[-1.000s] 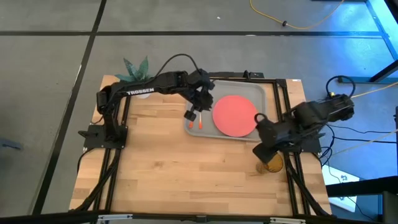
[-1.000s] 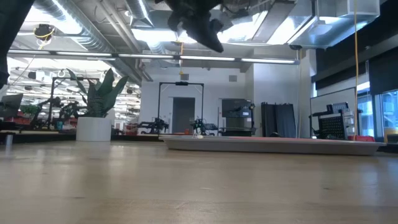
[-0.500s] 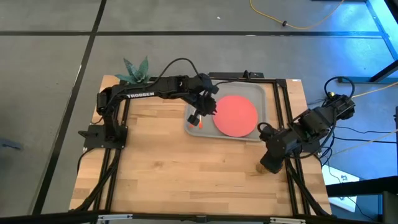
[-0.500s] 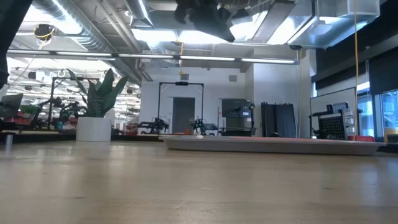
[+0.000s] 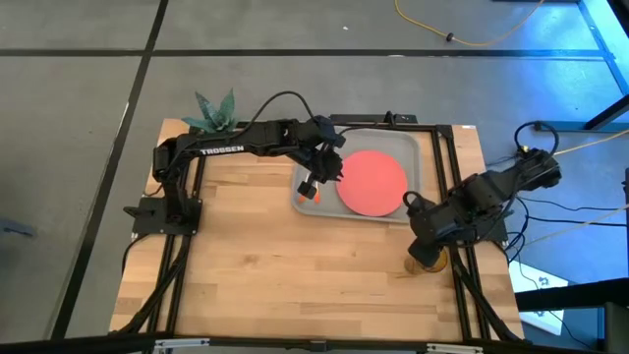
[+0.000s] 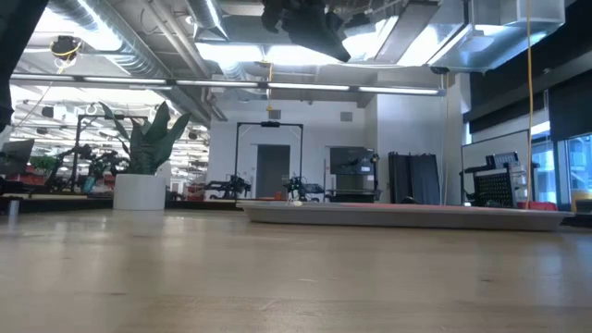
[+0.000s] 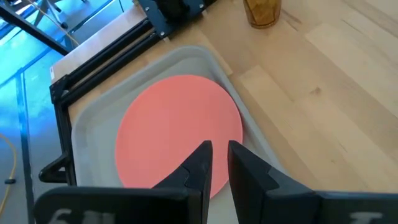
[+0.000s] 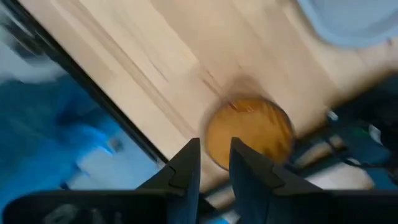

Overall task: Pick and place plate/cup/fork/spoon on tray
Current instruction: Put the orange glass on the top right of the pink plate

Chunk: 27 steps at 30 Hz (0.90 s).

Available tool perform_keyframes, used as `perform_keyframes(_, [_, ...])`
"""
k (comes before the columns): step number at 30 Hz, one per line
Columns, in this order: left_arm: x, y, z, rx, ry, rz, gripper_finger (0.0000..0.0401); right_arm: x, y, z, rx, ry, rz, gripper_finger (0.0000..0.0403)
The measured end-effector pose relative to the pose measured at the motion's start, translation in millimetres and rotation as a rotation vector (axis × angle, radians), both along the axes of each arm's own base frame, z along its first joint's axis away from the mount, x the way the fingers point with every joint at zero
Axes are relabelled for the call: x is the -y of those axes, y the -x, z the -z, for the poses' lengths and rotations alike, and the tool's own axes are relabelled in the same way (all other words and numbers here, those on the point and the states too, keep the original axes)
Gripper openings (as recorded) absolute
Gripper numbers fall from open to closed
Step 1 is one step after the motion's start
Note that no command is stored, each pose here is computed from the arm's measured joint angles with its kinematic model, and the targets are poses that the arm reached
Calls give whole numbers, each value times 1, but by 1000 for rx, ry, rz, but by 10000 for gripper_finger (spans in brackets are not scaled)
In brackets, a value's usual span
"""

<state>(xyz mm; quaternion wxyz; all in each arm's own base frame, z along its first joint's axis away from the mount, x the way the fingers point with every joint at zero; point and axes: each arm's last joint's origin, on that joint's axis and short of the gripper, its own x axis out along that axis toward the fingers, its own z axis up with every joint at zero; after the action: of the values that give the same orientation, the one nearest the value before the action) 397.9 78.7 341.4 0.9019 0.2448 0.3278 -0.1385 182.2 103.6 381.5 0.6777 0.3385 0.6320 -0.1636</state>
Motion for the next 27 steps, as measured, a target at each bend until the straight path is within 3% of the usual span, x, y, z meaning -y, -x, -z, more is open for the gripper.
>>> perform_keyframes(4, [0, 0, 0, 0, 0, -1, 45, 10, 13, 27, -94, -3, -90, 85])
perform_keyframes(13, [0, 0, 0, 0, 14, -16, 45, 34, 32, 63, -161, 34, -186, 85])
perform_keyframes(19, [0, 0, 0, 2, 17, -19, 45, 38, 33, 79, -174, -35, -204, 85])
perform_keyframes(27, [-2, -1, -1, 2, -22, -61, 45, 39, 35, 91, -202, -25, -241, 85])
